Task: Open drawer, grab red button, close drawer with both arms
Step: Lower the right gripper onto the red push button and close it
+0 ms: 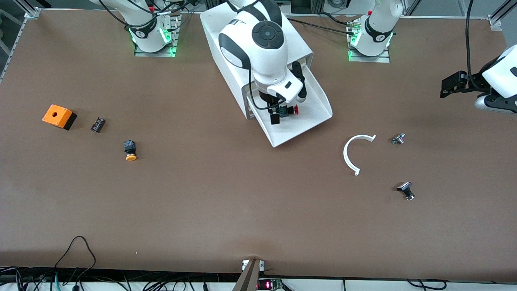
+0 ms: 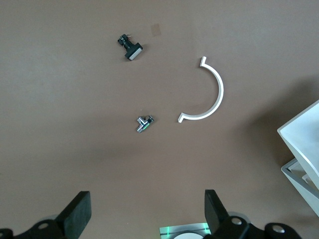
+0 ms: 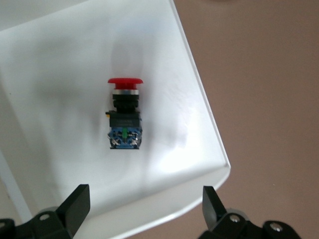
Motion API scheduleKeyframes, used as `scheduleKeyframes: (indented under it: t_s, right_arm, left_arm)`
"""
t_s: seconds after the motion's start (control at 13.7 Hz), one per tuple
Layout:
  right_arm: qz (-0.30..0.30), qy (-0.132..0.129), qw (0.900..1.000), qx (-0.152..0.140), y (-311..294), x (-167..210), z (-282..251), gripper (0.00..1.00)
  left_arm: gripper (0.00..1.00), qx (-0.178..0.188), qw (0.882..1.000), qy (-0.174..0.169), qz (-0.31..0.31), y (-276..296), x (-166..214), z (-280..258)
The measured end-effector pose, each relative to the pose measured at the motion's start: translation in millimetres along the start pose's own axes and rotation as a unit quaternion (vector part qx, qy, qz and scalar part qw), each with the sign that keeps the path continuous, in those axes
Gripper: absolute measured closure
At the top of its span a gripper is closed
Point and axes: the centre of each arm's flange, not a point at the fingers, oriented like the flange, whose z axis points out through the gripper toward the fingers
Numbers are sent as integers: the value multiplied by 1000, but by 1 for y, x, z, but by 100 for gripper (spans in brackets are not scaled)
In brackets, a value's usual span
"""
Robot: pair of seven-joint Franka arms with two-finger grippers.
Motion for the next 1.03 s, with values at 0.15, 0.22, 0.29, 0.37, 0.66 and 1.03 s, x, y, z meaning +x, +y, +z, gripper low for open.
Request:
scheduleKeyframes:
  t_s: [0.15, 0.22, 0.29, 0.37, 0.66, 1.03]
  right_arm:
    - [-9, 0, 1000, 1, -6, 12, 21, 0]
    - [-11, -1, 1000, 2, -8, 16, 32, 0]
    - [-11, -4, 1000, 1, -11, 20, 41, 0]
    - [-6, -12, 1000, -4, -14, 24, 48, 0]
    - [14, -31, 999, -13, -27, 36, 62, 0]
    - [52, -29, 998, -15, -26, 38, 77, 0]
  left_arm:
    - [0, 0, 1000, 1, 0, 0, 1, -1]
    - [0, 0, 1000, 2, 0, 0, 1, -1]
    - [0, 0, 1000, 2, 0, 0, 2, -1]
    - [0, 0, 1000, 2, 0, 0, 3, -2]
    - [0, 0, 1000, 2, 0, -1, 4, -1]
    - [0, 0, 1000, 3, 0, -1, 5, -1]
